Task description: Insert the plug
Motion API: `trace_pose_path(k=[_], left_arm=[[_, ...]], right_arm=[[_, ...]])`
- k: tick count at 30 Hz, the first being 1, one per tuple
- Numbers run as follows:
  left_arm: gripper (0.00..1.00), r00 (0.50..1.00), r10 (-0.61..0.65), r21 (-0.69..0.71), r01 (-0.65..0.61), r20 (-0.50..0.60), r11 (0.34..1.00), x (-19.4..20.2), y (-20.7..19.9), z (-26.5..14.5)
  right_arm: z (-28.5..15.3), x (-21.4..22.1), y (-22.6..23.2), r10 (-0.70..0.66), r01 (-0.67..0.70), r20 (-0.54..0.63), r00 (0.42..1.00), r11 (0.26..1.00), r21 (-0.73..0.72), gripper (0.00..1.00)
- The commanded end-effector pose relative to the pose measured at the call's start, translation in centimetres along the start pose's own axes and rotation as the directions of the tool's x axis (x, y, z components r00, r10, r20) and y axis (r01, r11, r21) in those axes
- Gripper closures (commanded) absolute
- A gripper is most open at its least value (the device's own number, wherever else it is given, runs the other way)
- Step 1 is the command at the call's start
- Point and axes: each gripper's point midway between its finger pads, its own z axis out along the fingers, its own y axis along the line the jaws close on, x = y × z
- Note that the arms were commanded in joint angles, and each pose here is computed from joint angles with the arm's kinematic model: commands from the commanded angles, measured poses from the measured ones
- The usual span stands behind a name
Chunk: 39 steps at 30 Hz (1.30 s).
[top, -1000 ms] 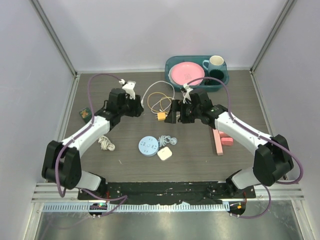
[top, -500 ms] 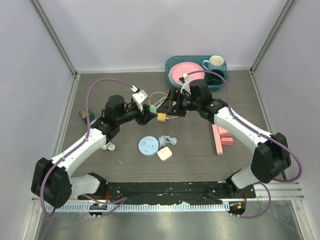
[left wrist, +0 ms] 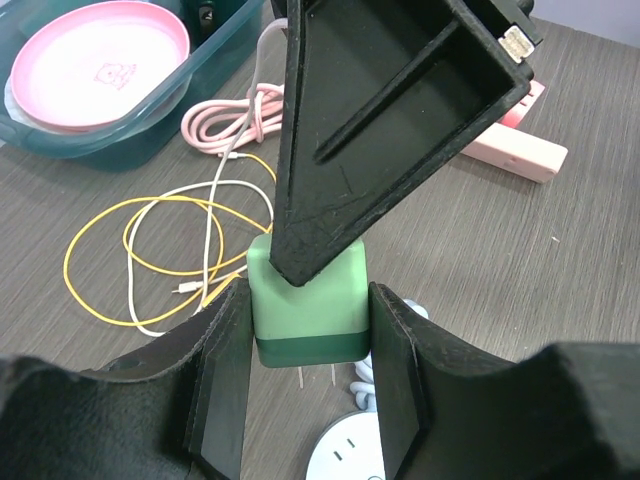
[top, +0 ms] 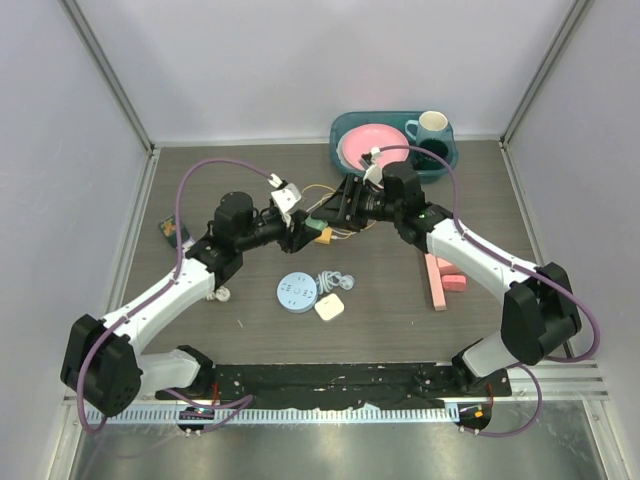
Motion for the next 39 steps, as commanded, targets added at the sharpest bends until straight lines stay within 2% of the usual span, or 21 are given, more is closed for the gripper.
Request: trace_pose_path(k=[1,7,13,14,17,18,20,21,23,24,27,29,32,33,39], left_arm=[[0.93,0.994,0.069,0.015,-0.071,0.089,0.997,-2.8,0.0,0.3],[0.93,0.994,0.066,0.009,-0.067,0.084,0.998,-2.8,0.3,0.7],[0.93,0.995,0.060,0.016,-0.061,0.079,0.998,-2.7,0.1,0.8],[0.93,0.995,0.061,0.015,-0.062,0.079,0.998,-2.7,0.2,0.7],[0.89,0.996,0.058,0.005,-0.059,0.070,0.998,-2.5,0.3,0.6],[0.74,0.996,0.057,-0.004,-0.056,0.063,0.998,-2.4,0.5,0.6],[0.54,0.999,0.041,-0.041,-0.039,0.029,0.998,-1.6,1.0,0.4],[0.38,1.000,0.028,-0.062,-0.027,0.011,0.998,-1.1,1.3,0.2],[0.27,1.000,-0.009,-0.137,0.005,-0.029,0.991,-0.1,2.2,-0.5],[0.17,0.998,-0.034,-0.158,0.026,-0.047,0.987,0.6,2.3,-0.8],[0.04,0.986,-0.132,-0.246,0.105,-0.097,0.963,2.8,2.6,-2.2],[0.00,0.960,-0.259,-0.291,0.220,-0.103,0.931,4.3,2.1,-2.9],[0.00,0.918,-0.372,-0.343,0.308,-0.139,0.887,7.3,1.2,-4.2],[0.00,0.886,-0.438,-0.364,0.362,-0.151,0.858,9.0,0.7,-4.6],[0.00,0.763,-0.621,-0.430,0.506,-0.183,0.748,13.8,-1.6,-5.9]], right_arm=[[-0.1,-0.1,1.8,-0.026,0.025,-0.012,1.000,0.996,-0.081,0.43],[0.0,0.7,1.4,-0.032,0.028,-0.051,0.998,0.996,-0.084,0.50],[0.2,1.1,0.8,-0.044,0.039,-0.085,0.995,0.997,-0.065,0.62],[0.2,1.2,0.7,-0.051,0.045,-0.090,0.995,0.997,-0.064,0.65],[0.4,1.4,0.6,-0.064,0.057,-0.106,0.992,0.996,-0.069,0.89],[0.3,1.3,0.7,-0.074,0.067,-0.101,0.992,0.995,-0.073,0.99],[0.2,1.4,0.3,-0.079,0.075,-0.103,0.991,0.996,-0.048,0.99],[0.0,1.1,0.0,-0.103,0.101,-0.089,0.991,0.995,-0.029,0.99],[-0.2,0.6,-0.4,-0.115,0.116,-0.069,0.991,0.993,-0.001,0.99],[-0.7,0.2,-0.8,-0.130,0.131,-0.057,0.990,0.991,0.017,0.99],[-1.5,-0.8,-2.9,-0.140,0.140,-0.012,0.990,0.983,0.120,0.99],[-2.6,-2.5,-4.5,-0.192,0.178,0.046,0.980,0.960,0.214,0.99],[-4.3,-3.7,-6.9,-0.265,0.221,0.077,0.961,0.906,0.360,0.99],[-4.7,-3.6,-7.5,-0.277,0.230,0.067,0.958,0.890,0.393,0.99],[-6.0,-4.2,-9.3,-0.345,0.272,0.064,0.937,0.830,0.488,0.99]])
